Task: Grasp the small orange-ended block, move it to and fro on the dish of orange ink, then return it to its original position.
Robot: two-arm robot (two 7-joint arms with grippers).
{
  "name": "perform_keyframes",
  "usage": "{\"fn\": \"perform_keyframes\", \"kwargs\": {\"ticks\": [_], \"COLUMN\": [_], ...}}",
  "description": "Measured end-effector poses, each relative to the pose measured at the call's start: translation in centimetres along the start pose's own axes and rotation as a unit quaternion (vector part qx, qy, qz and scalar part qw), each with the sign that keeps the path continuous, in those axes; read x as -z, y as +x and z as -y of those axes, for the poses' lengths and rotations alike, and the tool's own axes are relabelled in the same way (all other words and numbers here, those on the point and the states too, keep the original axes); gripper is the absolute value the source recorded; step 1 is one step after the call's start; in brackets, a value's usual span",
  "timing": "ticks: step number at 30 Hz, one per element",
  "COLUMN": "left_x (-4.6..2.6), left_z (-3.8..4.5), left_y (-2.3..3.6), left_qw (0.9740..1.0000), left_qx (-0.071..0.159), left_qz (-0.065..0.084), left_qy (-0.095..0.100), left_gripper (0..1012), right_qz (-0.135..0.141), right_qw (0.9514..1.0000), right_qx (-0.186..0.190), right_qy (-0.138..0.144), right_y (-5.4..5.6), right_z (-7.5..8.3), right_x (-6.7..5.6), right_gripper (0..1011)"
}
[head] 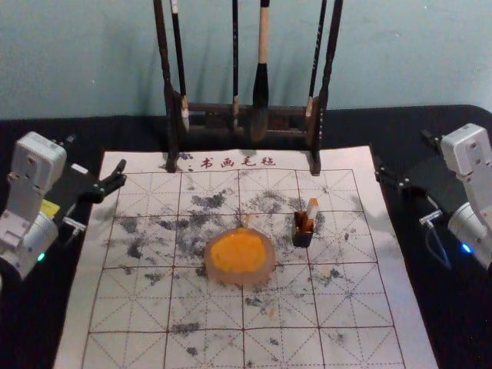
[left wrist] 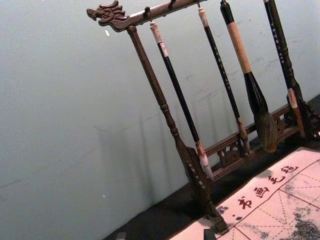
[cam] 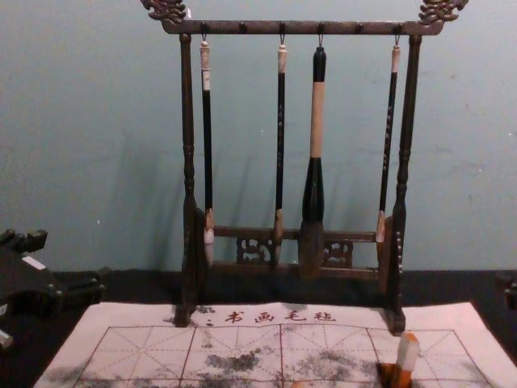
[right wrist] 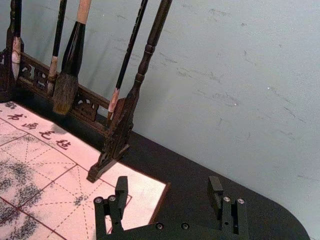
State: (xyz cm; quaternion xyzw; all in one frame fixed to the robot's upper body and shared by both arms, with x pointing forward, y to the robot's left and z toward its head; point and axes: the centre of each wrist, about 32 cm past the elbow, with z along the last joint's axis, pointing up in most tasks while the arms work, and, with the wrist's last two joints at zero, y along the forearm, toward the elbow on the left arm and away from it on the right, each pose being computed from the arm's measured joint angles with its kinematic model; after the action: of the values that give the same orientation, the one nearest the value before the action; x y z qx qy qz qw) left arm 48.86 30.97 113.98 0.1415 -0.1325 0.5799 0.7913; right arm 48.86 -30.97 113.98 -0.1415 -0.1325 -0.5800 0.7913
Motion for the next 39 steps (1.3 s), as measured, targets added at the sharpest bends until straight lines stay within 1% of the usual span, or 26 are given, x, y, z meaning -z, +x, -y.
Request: {"fn": "perform_keyframes", "kwargs": {"ticks": [39], "left_x": [0.0], "left_z": [0.0], "left_y": [0.0], "left_qw": [1.0], "left_qx": [0.0], "left_qz": [0.0], "left_qy": [0.0], "left_gripper": [1001], "right_qz": [0.0], "right_qw": [1.0], "right_qx": [0.0], "right_qy": [0.0], "right_y": [0.0], "right_z": [0.0], "right_x": [0.0], "right_gripper": [1002]}}
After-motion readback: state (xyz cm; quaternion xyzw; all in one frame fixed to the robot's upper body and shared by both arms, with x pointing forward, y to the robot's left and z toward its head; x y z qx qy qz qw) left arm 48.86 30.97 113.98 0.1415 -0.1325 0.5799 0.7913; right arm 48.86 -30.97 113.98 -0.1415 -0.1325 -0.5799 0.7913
